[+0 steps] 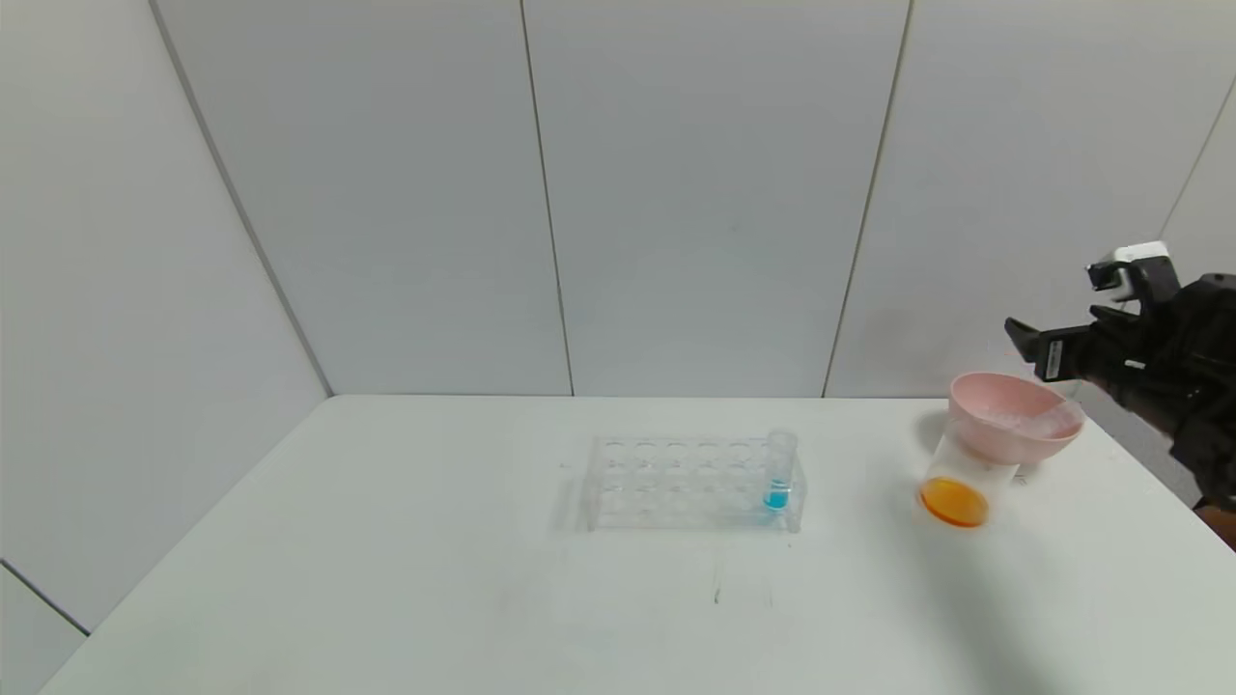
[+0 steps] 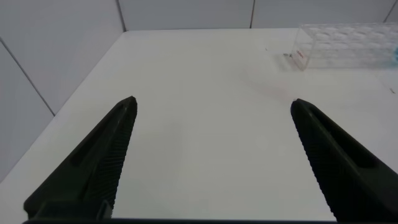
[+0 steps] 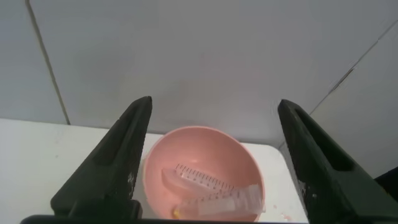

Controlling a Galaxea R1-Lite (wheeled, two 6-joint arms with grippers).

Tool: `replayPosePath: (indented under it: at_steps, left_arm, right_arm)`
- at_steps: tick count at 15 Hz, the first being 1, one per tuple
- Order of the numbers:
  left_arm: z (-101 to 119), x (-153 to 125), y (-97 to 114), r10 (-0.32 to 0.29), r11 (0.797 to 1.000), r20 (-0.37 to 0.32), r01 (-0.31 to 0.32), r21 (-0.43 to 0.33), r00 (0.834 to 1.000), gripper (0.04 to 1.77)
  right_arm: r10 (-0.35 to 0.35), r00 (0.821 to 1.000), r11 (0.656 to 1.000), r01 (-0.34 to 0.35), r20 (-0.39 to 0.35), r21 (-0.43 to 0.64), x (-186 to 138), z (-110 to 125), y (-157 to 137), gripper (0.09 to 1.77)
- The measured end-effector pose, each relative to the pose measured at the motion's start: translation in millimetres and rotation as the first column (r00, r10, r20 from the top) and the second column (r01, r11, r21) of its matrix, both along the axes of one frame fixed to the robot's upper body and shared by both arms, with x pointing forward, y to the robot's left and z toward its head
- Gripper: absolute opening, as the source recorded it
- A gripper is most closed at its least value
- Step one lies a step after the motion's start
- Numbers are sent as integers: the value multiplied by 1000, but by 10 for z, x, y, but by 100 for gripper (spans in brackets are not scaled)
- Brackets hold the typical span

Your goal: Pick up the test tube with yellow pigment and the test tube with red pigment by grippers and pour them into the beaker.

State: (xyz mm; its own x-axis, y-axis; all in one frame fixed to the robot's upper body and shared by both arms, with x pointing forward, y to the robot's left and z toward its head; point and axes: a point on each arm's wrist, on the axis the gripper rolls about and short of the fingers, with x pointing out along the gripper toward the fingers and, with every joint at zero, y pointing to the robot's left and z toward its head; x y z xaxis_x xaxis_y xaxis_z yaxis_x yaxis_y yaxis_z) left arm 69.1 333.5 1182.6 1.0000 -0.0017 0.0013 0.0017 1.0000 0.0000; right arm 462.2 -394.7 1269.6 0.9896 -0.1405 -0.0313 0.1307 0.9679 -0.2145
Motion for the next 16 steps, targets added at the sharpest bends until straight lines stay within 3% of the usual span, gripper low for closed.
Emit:
replayPosePath:
  at_steps: [4, 7, 9, 12, 16]
  left_arm:
    - [0, 0, 0, 0, 1000, 0, 0, 0, 1000, 176]
    - [0, 0, 0, 0, 1000, 0, 0, 0, 1000, 176]
    - [0, 0, 0, 0, 1000, 0, 0, 0, 1000, 176]
    - [0, 0, 0, 0, 1000, 0, 0, 0, 1000, 176]
    - [0, 0, 0, 0, 1000, 0, 0, 0, 1000, 176]
  right_arm:
    - [8, 985, 1000, -4, 172, -25, -521, 749, 103, 155]
    - [-36, 958, 999, 45, 284, -27, -1300, 1322, 216, 160]
    - [-82, 936, 996, 91, 343, -10, -1961, 1558, 304, 163]
    - [-128, 913, 992, 120, 386, 45, -2982, 1575, 446, 165]
    - [-134, 920, 989, 100, 368, 110, -4040, 1095, 563, 168]
